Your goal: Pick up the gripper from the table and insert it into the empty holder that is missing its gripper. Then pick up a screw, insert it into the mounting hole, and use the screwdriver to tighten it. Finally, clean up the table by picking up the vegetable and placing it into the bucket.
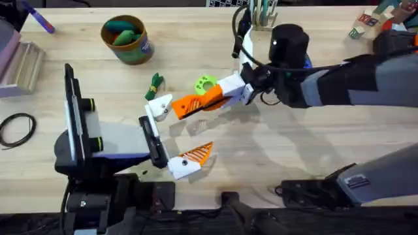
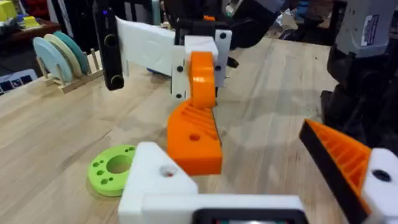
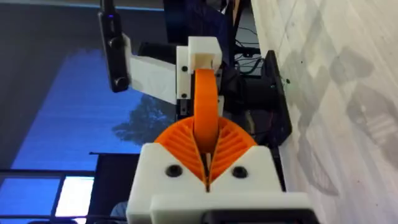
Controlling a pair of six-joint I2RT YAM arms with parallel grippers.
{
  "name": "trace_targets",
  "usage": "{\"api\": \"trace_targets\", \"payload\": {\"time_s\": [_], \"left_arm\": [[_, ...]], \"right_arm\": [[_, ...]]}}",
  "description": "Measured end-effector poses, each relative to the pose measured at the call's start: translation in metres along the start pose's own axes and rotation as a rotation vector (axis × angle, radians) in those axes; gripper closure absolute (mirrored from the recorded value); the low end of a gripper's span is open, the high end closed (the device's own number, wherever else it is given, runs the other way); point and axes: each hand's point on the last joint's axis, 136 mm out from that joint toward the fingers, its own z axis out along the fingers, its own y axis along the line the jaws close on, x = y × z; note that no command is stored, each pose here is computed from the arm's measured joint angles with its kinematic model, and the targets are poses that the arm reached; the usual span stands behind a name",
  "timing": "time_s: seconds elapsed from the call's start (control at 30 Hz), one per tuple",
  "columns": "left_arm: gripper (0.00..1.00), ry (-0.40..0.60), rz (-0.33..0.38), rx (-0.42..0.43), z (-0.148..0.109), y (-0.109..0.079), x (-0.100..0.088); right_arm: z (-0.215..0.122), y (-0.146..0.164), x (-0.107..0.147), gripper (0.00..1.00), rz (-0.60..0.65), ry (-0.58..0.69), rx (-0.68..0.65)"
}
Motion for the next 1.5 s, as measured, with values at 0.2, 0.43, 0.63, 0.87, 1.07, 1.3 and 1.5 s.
{"api": "trace_targets", "payload": {"time_s": [0.2, 0.43, 0.63, 0.87, 1.07, 1.3, 1.5], "left_arm": [[0.015, 0.0, 0.0, 0.0, 0.0, 0.0, 0.0], [0.015, 0.0, 0.0, 0.0, 0.0, 0.0, 0.0], [0.015, 0.0, 0.0, -0.002, 0.0, 0.0, 0.0], [0.015, 0.0, 0.0, -0.003, 0.0, 0.0, 0.0], [0.015, 0.0, 0.003, -0.004, 0.0, 0.001, 0.0], [0.015, 0.0, 0.006, -0.006, 0.0, 0.001, 0.0], [0.015, 0.001, 0.007, -0.032, -0.001, 0.006, 0.0]], "right_arm": [[0.003, -0.001, 0.002, 0.992, -0.023, 0.01, -0.002], [0.006, -0.002, 0.001, 0.992, -0.027, 0.008, 0.003], [0.011, -0.002, 0.002, 0.992, -0.028, 0.01, 0.008], [0.013, -0.002, 0.003, 0.992, -0.035, 0.016, 0.007], [0.013, 0.006, -0.003, 0.992, -0.097, -0.003, 0.004], [0.014, 0.007, -0.005, 0.992, -0.059, -0.013, 0.007], [0.019, 0.005, -0.009, 0.992, -0.053, -0.04, 0.019]]}}
